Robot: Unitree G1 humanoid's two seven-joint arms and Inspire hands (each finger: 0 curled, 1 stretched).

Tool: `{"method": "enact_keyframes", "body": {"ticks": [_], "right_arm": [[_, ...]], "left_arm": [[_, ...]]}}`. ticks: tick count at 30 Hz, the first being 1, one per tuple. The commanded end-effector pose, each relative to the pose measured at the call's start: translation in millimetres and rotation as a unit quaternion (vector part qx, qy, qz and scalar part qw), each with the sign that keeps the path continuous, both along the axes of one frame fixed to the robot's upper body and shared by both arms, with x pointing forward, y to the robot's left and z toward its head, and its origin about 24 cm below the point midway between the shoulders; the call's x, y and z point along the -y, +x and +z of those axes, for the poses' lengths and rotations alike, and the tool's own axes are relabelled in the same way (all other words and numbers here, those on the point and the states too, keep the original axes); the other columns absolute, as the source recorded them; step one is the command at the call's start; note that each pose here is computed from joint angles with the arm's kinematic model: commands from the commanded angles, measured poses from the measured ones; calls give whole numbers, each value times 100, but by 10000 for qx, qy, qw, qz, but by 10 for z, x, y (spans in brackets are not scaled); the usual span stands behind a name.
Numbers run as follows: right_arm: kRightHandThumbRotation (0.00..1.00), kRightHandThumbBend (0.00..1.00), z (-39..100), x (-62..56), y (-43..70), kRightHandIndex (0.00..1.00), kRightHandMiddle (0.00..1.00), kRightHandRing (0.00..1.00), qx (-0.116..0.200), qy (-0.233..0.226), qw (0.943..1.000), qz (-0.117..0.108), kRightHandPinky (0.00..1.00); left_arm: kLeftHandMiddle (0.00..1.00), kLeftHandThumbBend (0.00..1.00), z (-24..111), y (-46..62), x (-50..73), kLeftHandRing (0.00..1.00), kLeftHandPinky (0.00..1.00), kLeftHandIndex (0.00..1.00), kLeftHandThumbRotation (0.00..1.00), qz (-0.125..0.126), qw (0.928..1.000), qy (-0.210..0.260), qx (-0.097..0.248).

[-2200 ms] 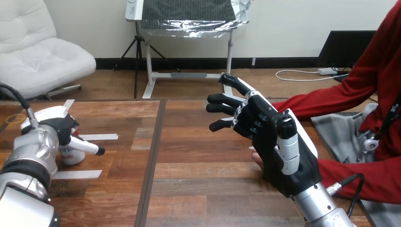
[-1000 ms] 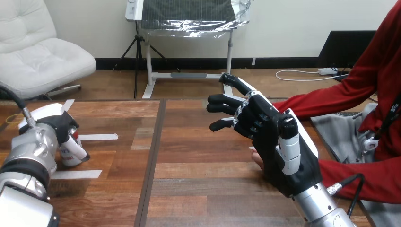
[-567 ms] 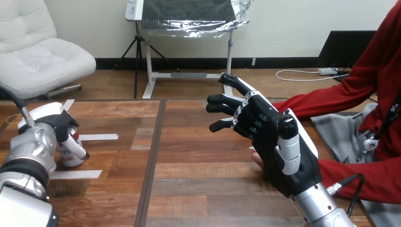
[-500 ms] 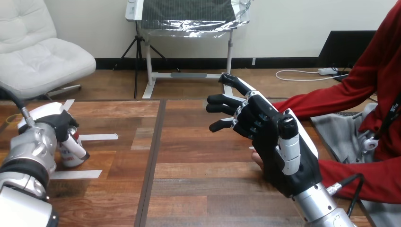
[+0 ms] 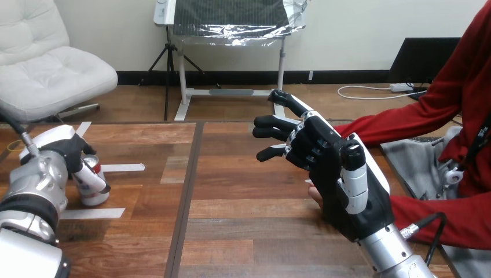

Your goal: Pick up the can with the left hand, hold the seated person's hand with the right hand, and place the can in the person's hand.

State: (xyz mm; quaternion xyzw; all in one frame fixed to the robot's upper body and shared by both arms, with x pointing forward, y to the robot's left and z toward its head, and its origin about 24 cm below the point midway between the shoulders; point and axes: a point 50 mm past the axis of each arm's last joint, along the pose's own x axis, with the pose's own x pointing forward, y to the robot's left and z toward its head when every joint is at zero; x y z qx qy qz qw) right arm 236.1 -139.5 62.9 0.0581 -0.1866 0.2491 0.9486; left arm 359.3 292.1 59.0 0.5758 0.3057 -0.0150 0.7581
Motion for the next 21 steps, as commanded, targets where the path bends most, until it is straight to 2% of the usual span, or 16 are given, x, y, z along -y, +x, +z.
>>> {"method": "enact_keyframes", "body": {"ticks": [1, 5, 14, 21], "right_arm": [[100, 92, 150, 15, 49, 89, 78, 77, 385, 47, 9992, -49, 62], [100, 92, 150, 16, 50, 89, 78, 77, 376, 56, 9993, -30, 62], [100, 92, 158, 14, 49, 89, 78, 78, 377, 49, 9993, -32, 63], [100, 92, 158, 15, 49, 89, 78, 78, 384, 60, 9992, -34, 63]], "left_arm": [[65, 63, 81, 49, 18, 55, 40, 78, 0, -5, 9999, -48, 162], [58, 63, 78, 42, 4, 47, 34, 75, 0, 35, 9998, -31, 204], [50, 63, 97, 51, 4, 39, 27, 69, 0, 81, 9997, -11, 210], [46, 63, 105, 56, 5, 35, 24, 68, 0, 65, 9998, 50, 198]]}}
